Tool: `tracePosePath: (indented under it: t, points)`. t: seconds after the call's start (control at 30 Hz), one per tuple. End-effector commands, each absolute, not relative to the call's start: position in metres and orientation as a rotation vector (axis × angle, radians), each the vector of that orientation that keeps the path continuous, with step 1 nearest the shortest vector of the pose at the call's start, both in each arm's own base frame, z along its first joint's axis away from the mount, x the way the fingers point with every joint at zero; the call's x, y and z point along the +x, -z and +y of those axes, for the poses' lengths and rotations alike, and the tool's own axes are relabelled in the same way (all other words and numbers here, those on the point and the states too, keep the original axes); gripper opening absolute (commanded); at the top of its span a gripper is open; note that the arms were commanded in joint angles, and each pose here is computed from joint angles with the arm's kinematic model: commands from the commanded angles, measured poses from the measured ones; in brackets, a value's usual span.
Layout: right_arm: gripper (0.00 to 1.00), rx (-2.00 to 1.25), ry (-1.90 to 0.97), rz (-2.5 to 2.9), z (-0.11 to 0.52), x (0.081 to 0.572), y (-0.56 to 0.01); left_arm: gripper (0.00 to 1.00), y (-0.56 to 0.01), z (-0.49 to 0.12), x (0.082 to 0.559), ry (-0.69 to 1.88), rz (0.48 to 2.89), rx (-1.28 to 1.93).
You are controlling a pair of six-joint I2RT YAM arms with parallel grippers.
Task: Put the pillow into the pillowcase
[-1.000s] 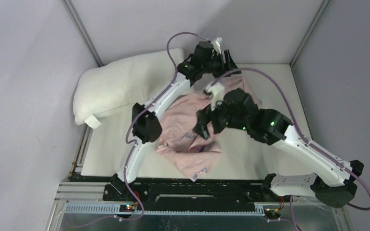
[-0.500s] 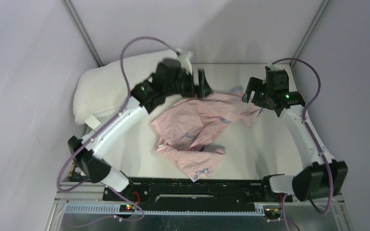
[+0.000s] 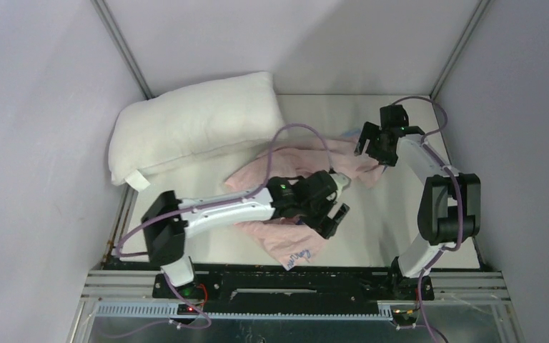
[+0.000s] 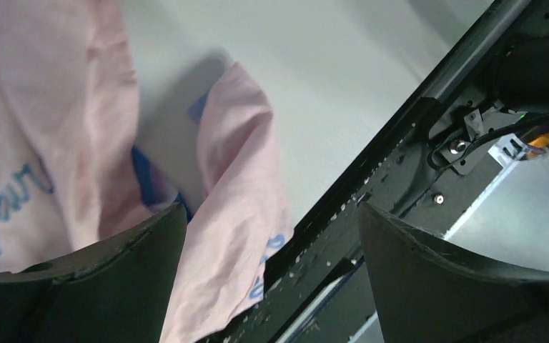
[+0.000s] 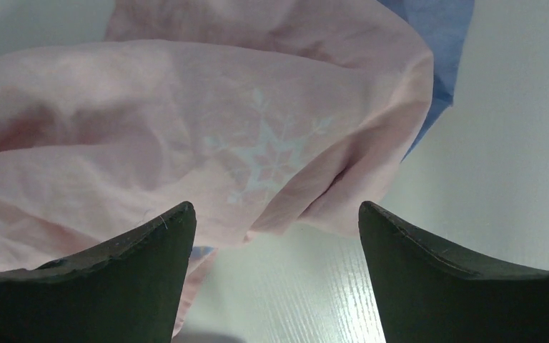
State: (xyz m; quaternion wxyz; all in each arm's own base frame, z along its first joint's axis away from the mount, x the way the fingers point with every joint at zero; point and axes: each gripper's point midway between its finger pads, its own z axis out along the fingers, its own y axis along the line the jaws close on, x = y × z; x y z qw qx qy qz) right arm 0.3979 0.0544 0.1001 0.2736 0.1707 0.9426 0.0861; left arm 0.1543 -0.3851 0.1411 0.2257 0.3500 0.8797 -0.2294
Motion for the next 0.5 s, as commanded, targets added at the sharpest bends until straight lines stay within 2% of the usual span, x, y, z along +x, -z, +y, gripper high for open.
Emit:
tracePosePath:
  t: [0.0,0.3,0.47]
  points:
    - [0.86,0.520,-0.166,2.497,0.041,0.409,-0.097,0.92,-0.143,-0.425,0.158,0.590,2.321,1.054]
    - [0.79,0.623,-0.156,2.520,0.029,0.388,-0.079,0.88,-0.091,-0.450,0.154,0.472,2.344,1.142]
    - [0.73,0.647,-0.143,2.538,0.027,0.382,-0.069,0.86,-0.056,-0.434,0.172,0.314,2.381,1.045]
